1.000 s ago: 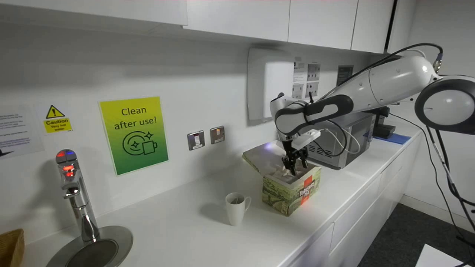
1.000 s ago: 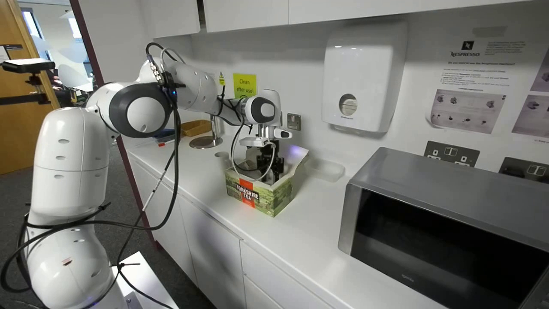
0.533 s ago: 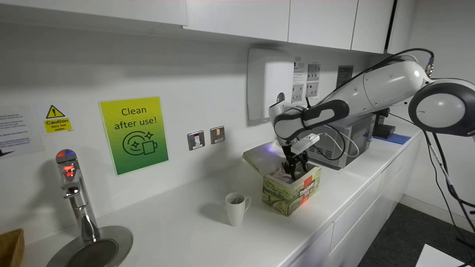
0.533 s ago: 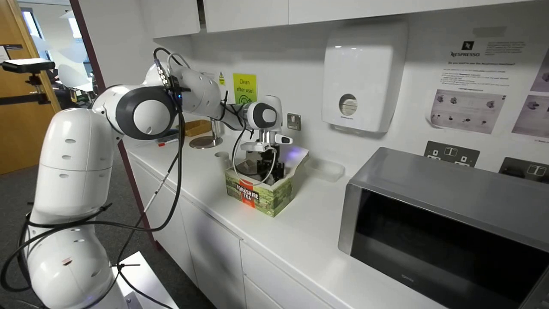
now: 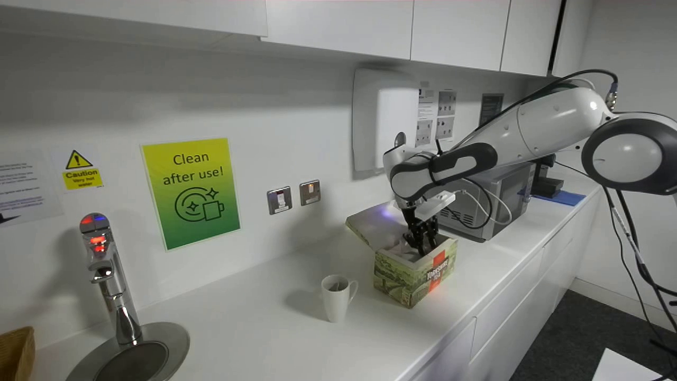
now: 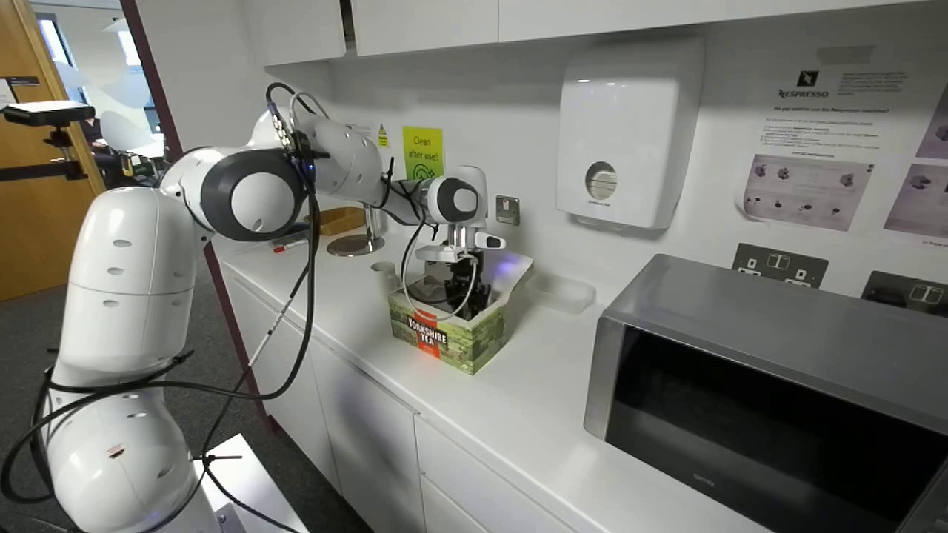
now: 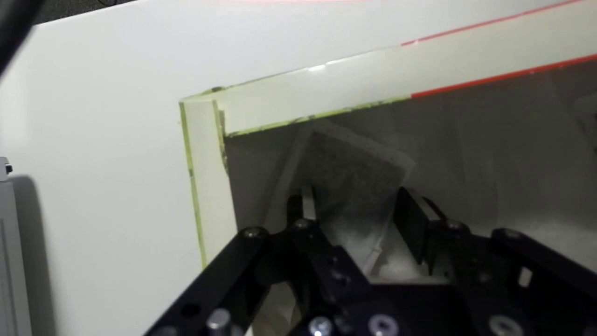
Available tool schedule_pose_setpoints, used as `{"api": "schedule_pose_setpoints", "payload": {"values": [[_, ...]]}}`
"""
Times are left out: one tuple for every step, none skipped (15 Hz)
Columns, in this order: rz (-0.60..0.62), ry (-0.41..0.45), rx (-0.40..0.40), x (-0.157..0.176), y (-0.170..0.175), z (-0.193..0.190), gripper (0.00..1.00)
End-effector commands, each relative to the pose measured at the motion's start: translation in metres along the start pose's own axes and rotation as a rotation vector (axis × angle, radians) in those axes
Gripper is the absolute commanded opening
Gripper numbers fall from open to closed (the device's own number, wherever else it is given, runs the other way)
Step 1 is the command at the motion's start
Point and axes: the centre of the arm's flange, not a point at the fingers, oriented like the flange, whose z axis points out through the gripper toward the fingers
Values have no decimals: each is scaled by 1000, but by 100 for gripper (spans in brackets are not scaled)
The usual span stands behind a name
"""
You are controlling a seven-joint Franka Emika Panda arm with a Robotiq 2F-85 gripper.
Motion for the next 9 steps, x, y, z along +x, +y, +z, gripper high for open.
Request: {"api": "schedule_pose_setpoints", "payload": {"values": [[10,18,20,-2,8,-6,20],[10,19,21,-3,8,-6,13],[11,20,22,-3,9,-7,6],[12,22,23,-3,9,-8,1],[13,24,24,-3,9,-9,0],[14,26,24,-5,9,-11,0],[14,32,22,-6,9,-13,3],[13,39,21,-9,9,-16,3],[12,51,18,-13,9,-20,3]]}}
